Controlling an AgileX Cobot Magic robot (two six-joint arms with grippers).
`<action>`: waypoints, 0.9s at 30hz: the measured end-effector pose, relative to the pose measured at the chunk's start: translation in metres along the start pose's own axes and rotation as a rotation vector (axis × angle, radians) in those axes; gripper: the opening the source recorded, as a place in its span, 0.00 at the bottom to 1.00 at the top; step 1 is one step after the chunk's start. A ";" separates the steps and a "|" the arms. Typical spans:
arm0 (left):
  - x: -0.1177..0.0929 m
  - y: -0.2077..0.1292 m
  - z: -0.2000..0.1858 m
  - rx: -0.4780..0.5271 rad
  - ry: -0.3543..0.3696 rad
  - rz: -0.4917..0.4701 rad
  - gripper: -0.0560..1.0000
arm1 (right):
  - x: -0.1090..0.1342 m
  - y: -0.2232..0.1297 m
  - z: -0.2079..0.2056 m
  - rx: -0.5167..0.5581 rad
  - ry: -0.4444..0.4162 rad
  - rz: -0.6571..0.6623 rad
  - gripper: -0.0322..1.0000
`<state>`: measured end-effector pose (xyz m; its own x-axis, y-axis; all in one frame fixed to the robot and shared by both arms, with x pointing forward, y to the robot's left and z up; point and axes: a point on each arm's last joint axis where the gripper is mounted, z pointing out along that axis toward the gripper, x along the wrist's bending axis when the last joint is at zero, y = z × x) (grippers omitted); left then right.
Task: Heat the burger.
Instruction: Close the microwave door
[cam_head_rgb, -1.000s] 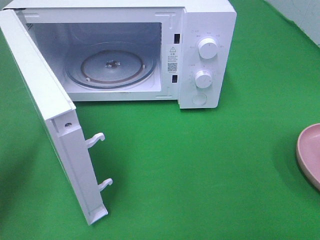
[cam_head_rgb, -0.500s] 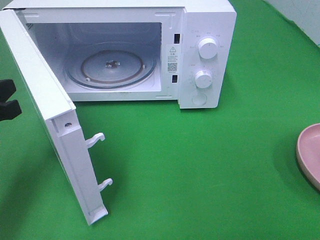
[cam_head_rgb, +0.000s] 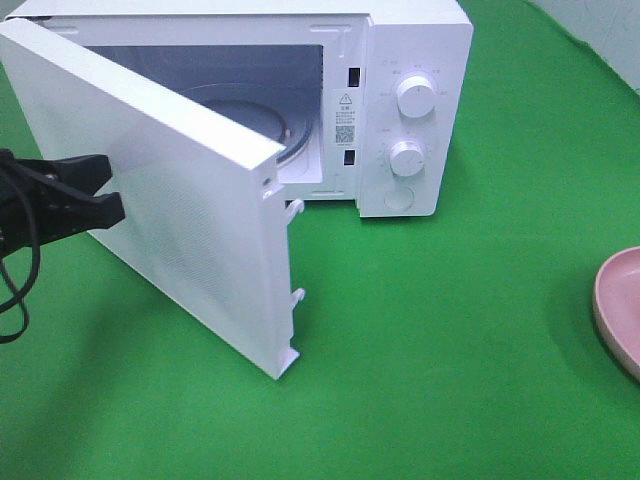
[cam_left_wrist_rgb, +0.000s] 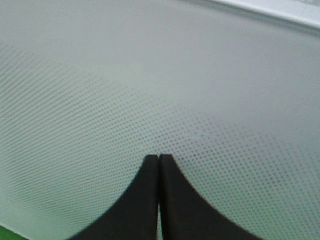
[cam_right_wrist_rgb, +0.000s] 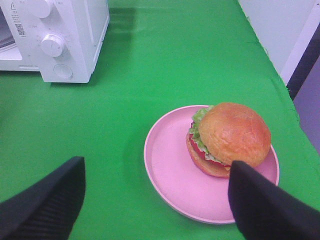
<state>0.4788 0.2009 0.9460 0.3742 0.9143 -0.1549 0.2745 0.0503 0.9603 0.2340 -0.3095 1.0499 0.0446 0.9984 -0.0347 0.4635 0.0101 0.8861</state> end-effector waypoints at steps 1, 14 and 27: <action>0.000 0.000 0.000 0.000 0.000 0.000 0.05 | 0.000 0.000 0.000 0.000 0.000 0.000 0.77; -0.033 0.004 0.048 -0.031 0.009 0.002 0.05 | 0.000 0.000 0.000 0.000 0.001 0.000 0.77; -0.064 0.015 0.098 -0.027 -0.008 0.041 0.05 | 0.000 0.000 0.000 0.000 0.001 0.000 0.77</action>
<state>0.5459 0.1040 0.9478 0.3921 0.9125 -0.1168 0.2343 0.0237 0.9719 0.2340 -0.3094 1.0499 0.0440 0.9985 -0.0339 0.4635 0.0096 0.8860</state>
